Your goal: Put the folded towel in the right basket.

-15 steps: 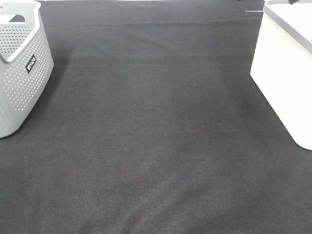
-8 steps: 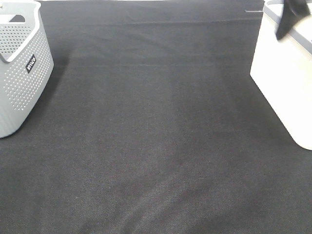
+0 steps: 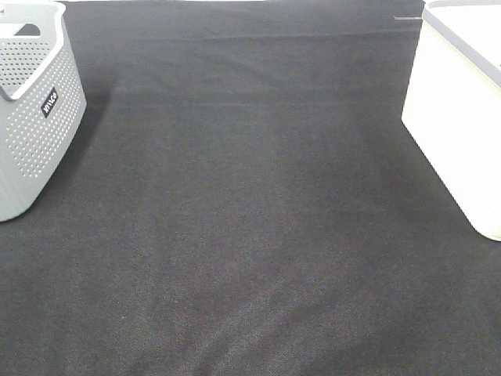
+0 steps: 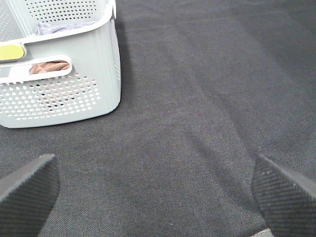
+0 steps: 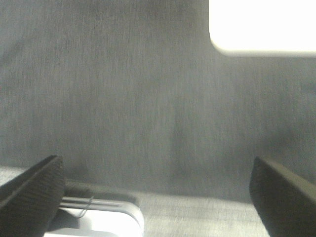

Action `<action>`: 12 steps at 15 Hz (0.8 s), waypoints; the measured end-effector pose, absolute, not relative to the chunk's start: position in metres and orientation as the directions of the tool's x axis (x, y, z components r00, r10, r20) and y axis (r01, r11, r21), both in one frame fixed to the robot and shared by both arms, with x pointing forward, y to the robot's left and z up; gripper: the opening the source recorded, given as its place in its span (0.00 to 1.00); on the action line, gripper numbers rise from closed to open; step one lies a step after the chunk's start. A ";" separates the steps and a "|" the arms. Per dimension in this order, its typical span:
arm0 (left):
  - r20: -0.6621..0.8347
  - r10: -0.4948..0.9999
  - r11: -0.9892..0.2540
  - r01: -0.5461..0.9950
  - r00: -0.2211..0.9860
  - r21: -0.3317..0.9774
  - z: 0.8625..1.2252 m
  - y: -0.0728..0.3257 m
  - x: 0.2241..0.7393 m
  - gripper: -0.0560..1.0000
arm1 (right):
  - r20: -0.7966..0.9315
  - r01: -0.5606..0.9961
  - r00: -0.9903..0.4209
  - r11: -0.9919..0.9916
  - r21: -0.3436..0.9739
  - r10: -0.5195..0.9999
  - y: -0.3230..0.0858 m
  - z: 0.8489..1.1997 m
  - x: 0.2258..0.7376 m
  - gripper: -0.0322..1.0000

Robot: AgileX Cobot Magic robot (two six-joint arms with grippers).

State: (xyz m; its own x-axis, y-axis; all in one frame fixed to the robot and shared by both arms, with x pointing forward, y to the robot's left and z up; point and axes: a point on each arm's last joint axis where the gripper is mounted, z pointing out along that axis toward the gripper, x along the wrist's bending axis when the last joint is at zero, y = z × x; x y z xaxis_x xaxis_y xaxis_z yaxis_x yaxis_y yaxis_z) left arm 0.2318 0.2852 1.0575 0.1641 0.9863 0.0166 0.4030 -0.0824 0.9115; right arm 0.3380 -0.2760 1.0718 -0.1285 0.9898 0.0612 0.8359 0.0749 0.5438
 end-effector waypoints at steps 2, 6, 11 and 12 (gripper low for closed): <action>0.017 0.986 -0.082 0.403 0.164 0.912 1.057 0.285 0.232 0.99 | 0.049 0.770 -0.162 0.095 0.631 0.986 -0.284 1.066 0.301 0.98; 0.017 0.986 -0.082 0.403 0.164 0.912 1.057 0.285 0.232 0.99 | 0.051 0.664 -0.176 0.081 0.744 0.983 -0.293 1.050 0.265 0.98; 0.018 0.986 -0.083 0.403 0.163 0.911 1.057 0.285 0.232 0.99 | 0.010 0.520 -0.233 0.116 0.846 0.972 -0.298 1.037 0.235 0.98; 0.020 0.987 -0.084 0.403 0.162 0.911 1.057 0.285 0.232 0.99 | -0.001 0.515 -0.251 0.134 0.847 0.968 -0.297 1.037 0.235 0.98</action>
